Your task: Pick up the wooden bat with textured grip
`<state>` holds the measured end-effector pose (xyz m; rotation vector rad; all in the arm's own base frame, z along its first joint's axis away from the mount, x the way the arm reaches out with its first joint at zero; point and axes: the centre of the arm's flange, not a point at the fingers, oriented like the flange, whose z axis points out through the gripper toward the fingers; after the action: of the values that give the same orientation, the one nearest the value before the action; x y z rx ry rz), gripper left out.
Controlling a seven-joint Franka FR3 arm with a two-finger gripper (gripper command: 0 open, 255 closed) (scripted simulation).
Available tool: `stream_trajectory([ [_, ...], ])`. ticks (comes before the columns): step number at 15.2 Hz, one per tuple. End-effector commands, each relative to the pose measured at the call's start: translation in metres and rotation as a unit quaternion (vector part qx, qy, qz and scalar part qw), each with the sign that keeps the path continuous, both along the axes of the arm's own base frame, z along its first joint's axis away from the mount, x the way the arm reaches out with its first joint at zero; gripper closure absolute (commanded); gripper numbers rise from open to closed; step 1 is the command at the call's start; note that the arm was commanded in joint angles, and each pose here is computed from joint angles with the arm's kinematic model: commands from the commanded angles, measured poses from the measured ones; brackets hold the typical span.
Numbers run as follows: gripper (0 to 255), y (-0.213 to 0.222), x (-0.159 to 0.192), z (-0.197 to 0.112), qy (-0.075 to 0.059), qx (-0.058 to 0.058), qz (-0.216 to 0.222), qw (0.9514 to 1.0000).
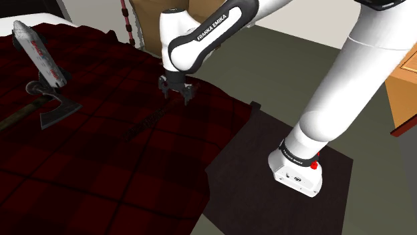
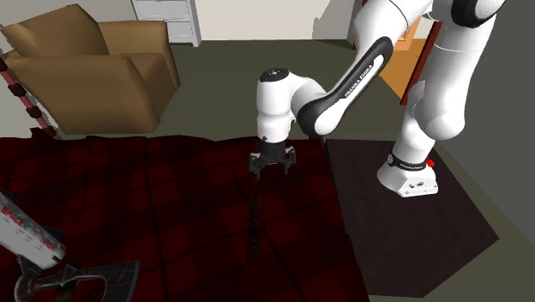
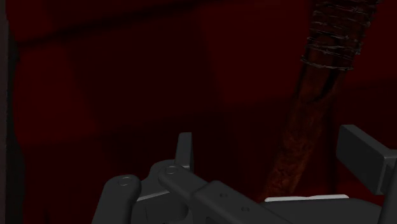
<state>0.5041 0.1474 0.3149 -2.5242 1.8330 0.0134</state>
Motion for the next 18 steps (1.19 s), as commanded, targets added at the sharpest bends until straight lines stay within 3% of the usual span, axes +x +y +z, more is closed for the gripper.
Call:
stream_trajectory([
  [1, 0, 0.0, 0.02, -0.017, -0.005, 0.004, -0.039, 0.9992],
  [5, 0, -0.001, 0.051, -0.044, -0.012, 0.01, -0.099, 0.995],
  [14, 0, -0.001, 0.051, -0.084, -0.012, 0.01, -0.099, 0.995],
  [15, 255, -0.001, 0.052, -0.084, -0.012, 0.01, -0.099, 0.995],
  [18, 255, -0.001, 0.052, -0.084, -0.012, 0.01, -0.099, 0.995],
])
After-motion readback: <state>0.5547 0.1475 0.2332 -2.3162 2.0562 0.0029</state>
